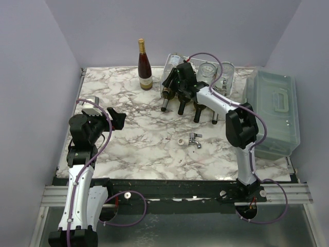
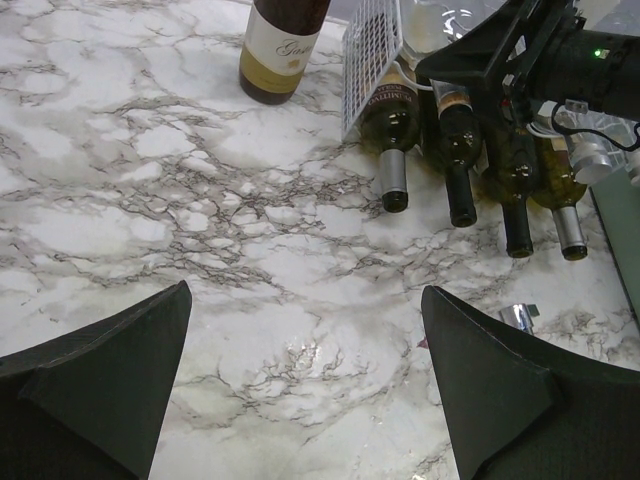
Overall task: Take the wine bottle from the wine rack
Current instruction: Pick up the wine bottle from the wine rack.
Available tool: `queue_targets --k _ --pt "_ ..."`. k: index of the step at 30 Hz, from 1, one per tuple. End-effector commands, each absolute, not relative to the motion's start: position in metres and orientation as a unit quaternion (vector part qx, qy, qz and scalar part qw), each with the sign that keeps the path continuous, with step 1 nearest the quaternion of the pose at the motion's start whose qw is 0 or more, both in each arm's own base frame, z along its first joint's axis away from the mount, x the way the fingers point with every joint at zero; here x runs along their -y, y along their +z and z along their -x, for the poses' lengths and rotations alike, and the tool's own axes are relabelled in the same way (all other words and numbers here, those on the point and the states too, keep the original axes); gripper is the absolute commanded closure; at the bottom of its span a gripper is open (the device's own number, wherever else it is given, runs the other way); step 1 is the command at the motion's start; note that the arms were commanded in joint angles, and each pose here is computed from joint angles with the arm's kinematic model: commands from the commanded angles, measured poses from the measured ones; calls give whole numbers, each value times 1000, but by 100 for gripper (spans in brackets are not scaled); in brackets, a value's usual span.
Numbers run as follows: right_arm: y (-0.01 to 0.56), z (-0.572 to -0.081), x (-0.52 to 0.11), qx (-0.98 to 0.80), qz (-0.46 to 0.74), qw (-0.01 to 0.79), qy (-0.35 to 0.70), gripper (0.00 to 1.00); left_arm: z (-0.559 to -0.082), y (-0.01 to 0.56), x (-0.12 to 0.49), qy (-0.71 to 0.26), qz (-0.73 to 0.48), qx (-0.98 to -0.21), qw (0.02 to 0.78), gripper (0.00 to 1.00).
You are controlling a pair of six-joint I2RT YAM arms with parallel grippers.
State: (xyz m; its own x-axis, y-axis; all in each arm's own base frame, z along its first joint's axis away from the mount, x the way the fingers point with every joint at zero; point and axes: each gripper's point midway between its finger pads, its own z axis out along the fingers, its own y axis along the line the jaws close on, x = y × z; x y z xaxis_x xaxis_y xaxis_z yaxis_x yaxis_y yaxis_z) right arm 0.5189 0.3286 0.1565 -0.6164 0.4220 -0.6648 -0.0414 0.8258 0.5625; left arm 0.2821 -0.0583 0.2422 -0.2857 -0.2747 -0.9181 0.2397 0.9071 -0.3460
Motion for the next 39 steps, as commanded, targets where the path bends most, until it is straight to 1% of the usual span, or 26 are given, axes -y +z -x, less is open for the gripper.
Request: queue_targets --k 1,5,7,9,12,19,20,27,34,39 --pt "132 -522 -324 -868 -156 392 261 40 -282 239 58 -212 7 -776 594 1" --pt "128 -525 -329 -866 -177 381 270 42 -282 238 58 -212 8 -777 593 1" --pt "130 -527 -330 -864 -185 382 273 45 -282 237 58 -211 8 -778 592 1" --pt "133 -529 -329 -861 -192 385 272 51 -283 237 58 -210 8 -778 592 1" --pt "138 -530 -326 -857 -196 392 271 61 -283 237 57 -209 8 -778 592 1" --pt "158 -517 -316 -848 -193 401 288 96 -282 238 57 -209 7 -778 593 1" --pt "167 -516 -313 -844 -194 406 293 100 -282 238 58 -209 7 -777 593 1" --pt "237 -511 -290 -810 -172 466 312 100 -281 239 59 -212 6 -777 593 1" --pt "260 -502 -282 -797 -156 481 331 100 -281 238 60 -216 3 -777 591 1" --pt "289 -494 -280 -781 -121 511 339 100 -277 245 73 -242 -29 -765 596 1"
